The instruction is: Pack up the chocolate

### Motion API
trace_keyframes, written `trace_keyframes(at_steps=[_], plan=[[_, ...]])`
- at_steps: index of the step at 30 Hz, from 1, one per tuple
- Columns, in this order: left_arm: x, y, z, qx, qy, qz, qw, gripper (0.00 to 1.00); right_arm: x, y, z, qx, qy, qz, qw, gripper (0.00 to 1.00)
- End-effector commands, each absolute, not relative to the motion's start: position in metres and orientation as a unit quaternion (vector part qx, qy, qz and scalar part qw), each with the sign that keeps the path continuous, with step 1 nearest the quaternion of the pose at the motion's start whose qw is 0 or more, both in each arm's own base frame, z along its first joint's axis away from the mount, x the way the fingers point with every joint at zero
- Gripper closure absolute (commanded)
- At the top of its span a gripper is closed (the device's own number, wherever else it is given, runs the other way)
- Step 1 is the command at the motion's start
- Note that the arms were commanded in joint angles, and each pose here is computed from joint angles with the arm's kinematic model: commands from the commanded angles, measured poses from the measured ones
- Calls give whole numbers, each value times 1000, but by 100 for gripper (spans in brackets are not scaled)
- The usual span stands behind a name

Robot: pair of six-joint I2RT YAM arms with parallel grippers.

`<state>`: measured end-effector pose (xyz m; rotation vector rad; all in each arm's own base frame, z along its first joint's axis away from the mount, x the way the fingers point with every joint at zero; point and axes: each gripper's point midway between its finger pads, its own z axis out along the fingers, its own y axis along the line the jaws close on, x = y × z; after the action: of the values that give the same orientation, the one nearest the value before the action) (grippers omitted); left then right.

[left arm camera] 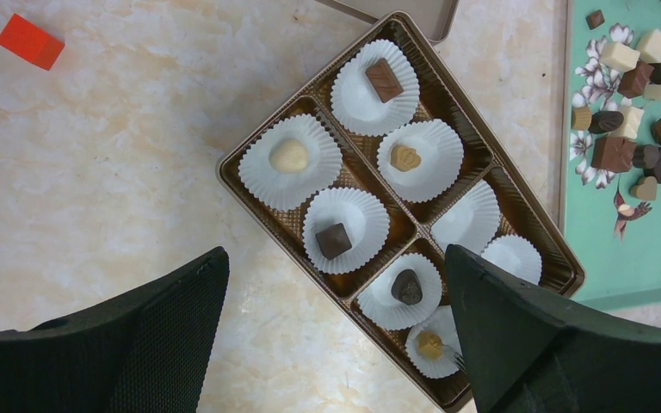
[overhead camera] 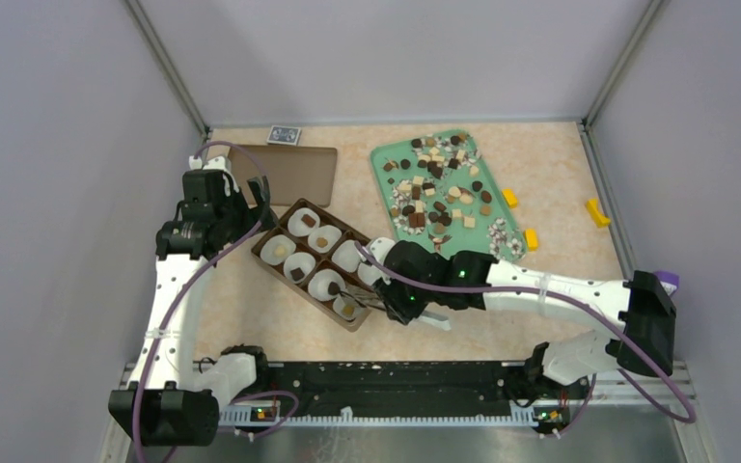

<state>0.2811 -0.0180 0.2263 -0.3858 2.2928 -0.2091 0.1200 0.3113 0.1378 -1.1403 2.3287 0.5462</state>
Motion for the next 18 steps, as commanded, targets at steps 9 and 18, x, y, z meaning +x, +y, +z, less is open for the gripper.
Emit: trace_keyframes(at_steps=[9,18], plan=[[281,-15,243,-156,891,-79,419,1,163,323,226,-335,826,212,401,84],[277,-15,243,-153,892,-78,419,1,245,213,219,-130,889,114,425,77]])
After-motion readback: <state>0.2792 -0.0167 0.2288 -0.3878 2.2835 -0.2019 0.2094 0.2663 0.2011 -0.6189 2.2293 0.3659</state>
